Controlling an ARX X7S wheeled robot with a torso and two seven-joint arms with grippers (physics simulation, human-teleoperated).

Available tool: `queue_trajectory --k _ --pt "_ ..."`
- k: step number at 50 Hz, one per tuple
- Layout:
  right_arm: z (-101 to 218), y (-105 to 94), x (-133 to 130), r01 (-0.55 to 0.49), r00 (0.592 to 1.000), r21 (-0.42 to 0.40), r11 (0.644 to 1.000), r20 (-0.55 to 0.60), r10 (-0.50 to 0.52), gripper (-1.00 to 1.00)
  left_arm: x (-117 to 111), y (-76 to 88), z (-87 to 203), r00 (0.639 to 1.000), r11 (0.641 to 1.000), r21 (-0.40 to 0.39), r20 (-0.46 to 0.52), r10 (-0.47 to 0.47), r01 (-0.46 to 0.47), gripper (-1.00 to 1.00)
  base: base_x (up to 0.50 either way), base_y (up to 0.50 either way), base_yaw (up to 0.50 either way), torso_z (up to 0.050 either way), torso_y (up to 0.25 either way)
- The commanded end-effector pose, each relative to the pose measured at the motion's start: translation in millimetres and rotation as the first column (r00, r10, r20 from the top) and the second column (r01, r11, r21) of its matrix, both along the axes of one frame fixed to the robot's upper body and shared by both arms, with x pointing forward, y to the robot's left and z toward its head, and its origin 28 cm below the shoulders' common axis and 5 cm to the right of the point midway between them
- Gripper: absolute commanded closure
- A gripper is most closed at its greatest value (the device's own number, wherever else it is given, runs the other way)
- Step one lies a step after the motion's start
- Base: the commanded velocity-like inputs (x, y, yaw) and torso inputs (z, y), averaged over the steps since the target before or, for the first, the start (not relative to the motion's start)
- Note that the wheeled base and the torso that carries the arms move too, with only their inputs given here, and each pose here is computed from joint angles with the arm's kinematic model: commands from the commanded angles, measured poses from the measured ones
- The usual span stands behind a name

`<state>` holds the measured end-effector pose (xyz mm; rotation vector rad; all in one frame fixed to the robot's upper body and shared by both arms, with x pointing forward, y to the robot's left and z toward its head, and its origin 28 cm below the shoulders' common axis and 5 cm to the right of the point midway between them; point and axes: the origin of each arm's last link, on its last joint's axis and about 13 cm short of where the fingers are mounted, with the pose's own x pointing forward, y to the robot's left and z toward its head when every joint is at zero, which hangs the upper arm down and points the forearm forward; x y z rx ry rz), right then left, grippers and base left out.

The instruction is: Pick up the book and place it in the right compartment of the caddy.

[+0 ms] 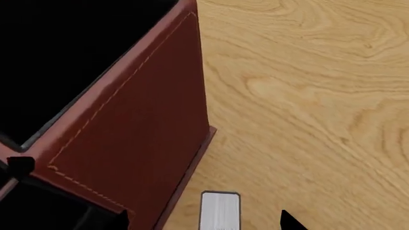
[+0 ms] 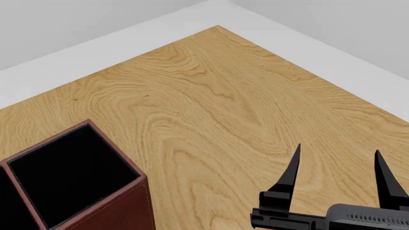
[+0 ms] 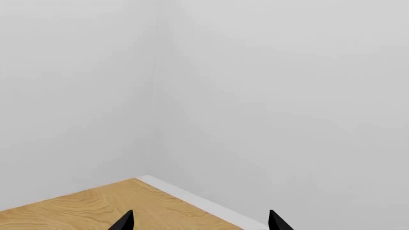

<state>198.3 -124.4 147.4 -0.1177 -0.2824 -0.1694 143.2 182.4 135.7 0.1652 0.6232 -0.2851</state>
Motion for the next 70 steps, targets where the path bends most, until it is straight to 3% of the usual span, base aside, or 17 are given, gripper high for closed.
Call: queue_trajectory --k 1,36,68,69,70 --pt "0 -0.3 0 0.000 1.000 0.004 1.000 0.000 0.000 -1.00 2 -4.1 -11 0.999 1.000 0.007 -0.030 -0.018 0.018 -1.00 0.00 0.00 0.00 0.000 0.000" --pt "-1 0.5 1 -0.011 1.000 -0.001 1.000 -0.004 0.011 -1.00 3 -10.5 -47 0.993 1.000 0.021 -0.118 -0.011 0.013 -1.00 0.00 0.00 0.00 0.000 0.000" --pt "0 0.7 1 -0.012 1.000 -0.003 1.000 -0.006 0.012 -1.00 5 -8.9 -63 0.990 0.998 0.057 -0.140 0.018 -0.010 -1.00 0.00 0.00 0.00 0.000 0.000" --pt "0 0.6 1 -0.013 1.000 -0.002 1.000 -0.005 0.013 -1.00 6 -8.7 -63 0.990 0.998 0.058 -0.142 0.021 -0.013 1.00 0.00 0.00 0.00 0.000 0.000" --pt "0 0.6 1 -0.012 1.000 -0.002 1.000 -0.005 0.012 -1.00 6 -8.7 -64 0.990 0.998 0.061 -0.141 0.022 -0.013 1.00 0.01 -0.01 0.00 0.000 0.000"
